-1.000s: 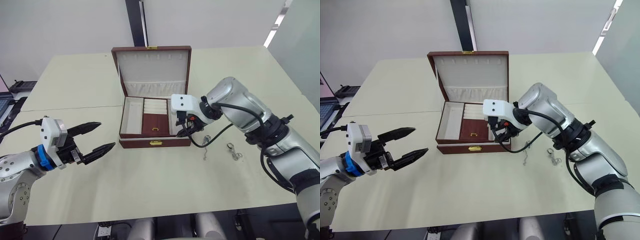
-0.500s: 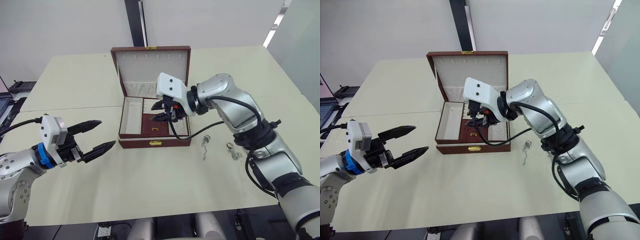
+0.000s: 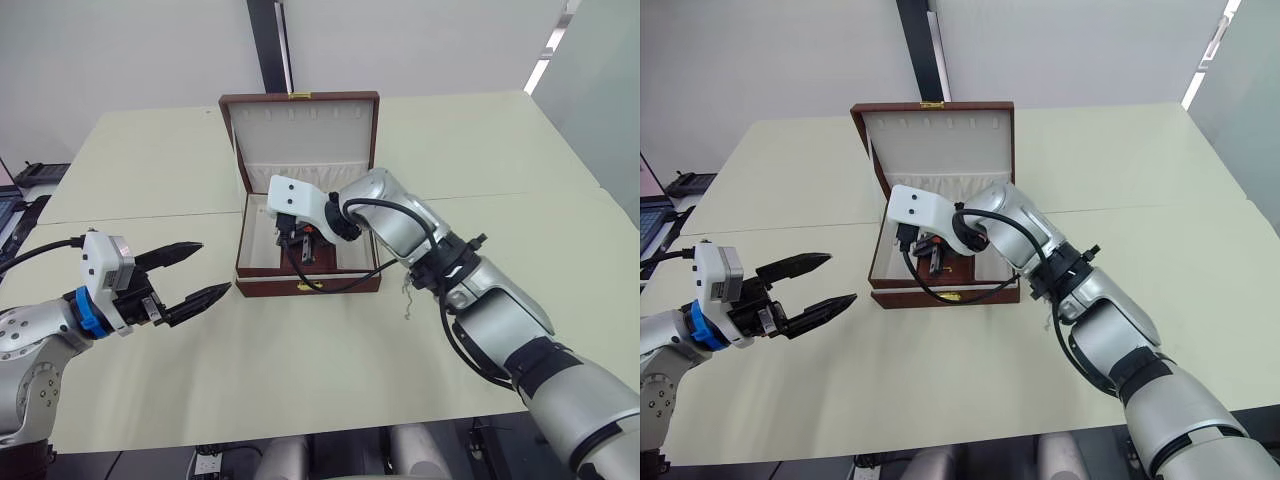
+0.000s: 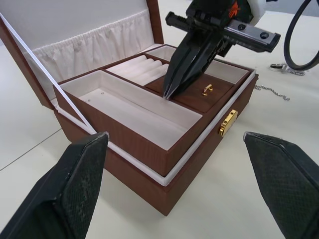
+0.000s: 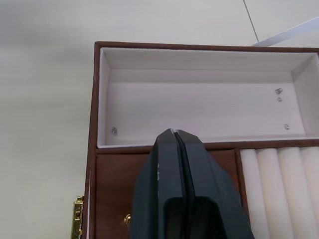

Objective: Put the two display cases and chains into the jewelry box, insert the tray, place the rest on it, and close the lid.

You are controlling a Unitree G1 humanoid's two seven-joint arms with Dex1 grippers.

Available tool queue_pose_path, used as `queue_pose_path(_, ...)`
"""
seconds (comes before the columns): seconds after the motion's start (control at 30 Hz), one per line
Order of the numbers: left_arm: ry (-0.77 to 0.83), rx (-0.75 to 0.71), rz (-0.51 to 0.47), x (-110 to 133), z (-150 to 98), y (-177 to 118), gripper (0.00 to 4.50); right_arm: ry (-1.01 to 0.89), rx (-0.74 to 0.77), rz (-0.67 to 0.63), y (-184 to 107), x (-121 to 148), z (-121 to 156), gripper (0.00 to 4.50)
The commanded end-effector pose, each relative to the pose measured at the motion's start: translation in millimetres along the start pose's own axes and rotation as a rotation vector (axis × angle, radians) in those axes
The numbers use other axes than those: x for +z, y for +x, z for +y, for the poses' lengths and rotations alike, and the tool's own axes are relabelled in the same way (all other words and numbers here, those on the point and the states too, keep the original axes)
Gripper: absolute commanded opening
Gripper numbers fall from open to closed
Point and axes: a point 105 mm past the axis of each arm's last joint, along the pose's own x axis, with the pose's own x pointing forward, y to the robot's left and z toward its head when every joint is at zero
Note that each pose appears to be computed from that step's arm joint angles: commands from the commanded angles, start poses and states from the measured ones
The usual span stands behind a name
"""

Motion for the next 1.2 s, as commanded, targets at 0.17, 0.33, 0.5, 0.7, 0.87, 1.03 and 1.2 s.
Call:
queue_pose_path(0.17, 0.042, -0.013, -0.020, 8, -2, 0, 4.50, -0.057, -0.015, 0.056, -6, -1, -10, 0.02)
queue_pose_path(0.33, 0.044, -0.015, -0.021, 9, -2, 0, 4.50, -0.051, 0.006, 0.104, -9, -13, -10, 0.02)
queue_pose_path(0.5, 0.047, -0.017, -0.026, 10, 0, 1, 4.50, -0.039, -0.019, -0.021, -11, 11, -12, 0.02)
queue_pose_path(0.7, 0.043, -0.013, -0.044, 13, 0, 2, 4.50, -0.019, -0.072, -0.150, -21, 15, -19, 0.02)
queue_pose_path(0.87, 0.035, -0.023, -0.051, 13, -3, 5, 4.50, 0.032, -0.097, -0.160, -16, -10, -16, 0.02)
queue_pose_path(1.03, 0.033, -0.034, -0.054, 14, -5, 8, 4.50, 0.056, -0.099, -0.123, -10, -27, -12, 0.02)
queue_pose_path(1.2, 0.029, -0.036, -0.055, 14, -6, 9, 4.50, 0.063, -0.080, -0.073, -5, -40, -6, 0.02)
